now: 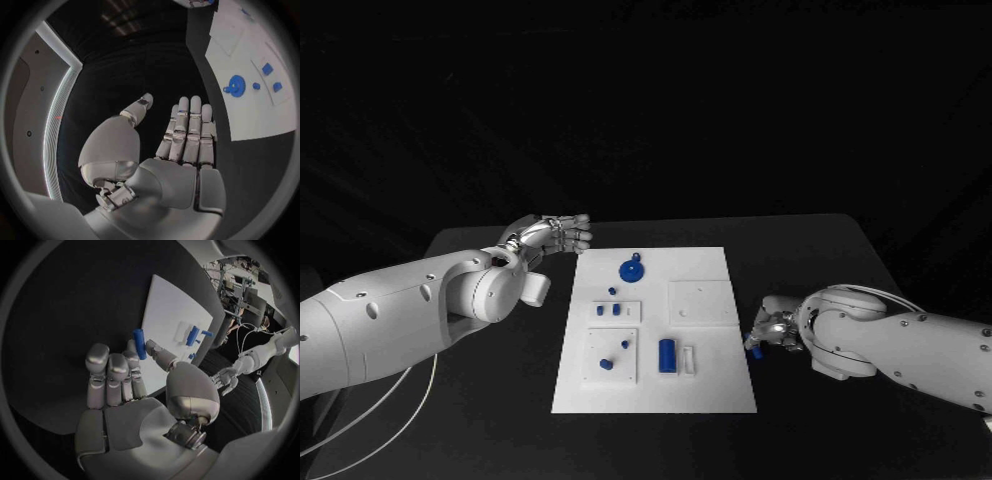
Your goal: Assemble the parts on the task board
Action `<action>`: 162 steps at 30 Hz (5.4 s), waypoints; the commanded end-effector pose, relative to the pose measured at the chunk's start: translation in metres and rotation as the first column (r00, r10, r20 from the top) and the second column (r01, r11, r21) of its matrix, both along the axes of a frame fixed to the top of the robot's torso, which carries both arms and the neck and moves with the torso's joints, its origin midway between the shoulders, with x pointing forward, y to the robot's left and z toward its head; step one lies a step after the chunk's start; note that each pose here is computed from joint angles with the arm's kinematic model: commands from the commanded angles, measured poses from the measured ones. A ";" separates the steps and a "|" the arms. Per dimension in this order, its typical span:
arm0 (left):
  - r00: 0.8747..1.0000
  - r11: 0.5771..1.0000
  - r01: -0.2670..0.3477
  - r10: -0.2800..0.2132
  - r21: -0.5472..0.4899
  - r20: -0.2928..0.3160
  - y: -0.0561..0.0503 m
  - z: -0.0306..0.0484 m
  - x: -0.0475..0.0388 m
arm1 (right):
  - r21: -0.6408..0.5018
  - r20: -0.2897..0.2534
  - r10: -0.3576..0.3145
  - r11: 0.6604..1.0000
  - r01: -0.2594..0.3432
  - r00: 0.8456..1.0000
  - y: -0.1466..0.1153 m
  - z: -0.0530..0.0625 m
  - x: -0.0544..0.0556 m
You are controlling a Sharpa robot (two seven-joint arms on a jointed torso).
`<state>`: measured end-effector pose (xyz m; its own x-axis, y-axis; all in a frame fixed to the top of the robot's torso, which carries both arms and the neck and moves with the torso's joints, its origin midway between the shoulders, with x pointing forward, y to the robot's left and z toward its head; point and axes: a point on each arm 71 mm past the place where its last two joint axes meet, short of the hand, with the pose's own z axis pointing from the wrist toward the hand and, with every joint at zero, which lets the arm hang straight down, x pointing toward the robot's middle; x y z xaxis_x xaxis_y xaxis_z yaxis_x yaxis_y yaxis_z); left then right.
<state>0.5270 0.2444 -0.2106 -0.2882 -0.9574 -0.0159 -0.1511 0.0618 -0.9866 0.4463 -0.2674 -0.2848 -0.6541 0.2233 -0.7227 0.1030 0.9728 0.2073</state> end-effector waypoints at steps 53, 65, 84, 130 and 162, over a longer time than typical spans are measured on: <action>1.000 1.000 0.022 -0.021 -0.013 0.002 -0.004 0.0010 -0.0003 | 0.202 -0.105 0.082 0.978 -0.060 0.991 0.099 -0.022 -0.008; 1.000 1.000 0.023 -0.023 -0.013 0.000 -0.004 0.0008 -0.0003 | 0.200 -0.117 0.089 0.978 -0.064 0.989 0.101 -0.026 -0.009; 1.000 1.000 0.023 -0.023 -0.013 -0.001 -0.004 0.0008 -0.0004 | 0.207 -0.112 0.089 0.976 -0.065 0.990 0.104 -0.027 -0.009; 1.000 1.000 0.021 -0.021 -0.012 -0.002 -0.002 0.0008 -0.0006 | 0.217 -0.156 0.142 0.970 -0.106 0.978 0.089 -0.032 -0.019; 1.000 1.000 0.021 -0.021 -0.011 -0.003 -0.002 0.0007 -0.0008 | 0.202 -0.136 0.114 0.976 -0.086 0.984 0.090 -0.033 -0.015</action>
<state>0.5265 0.2446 -0.2110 -0.2952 -0.9553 -0.0124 -0.1582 0.0617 -0.9855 0.4317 -0.1773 -0.3171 -0.7773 0.2872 -0.5597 0.0551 0.9174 0.3941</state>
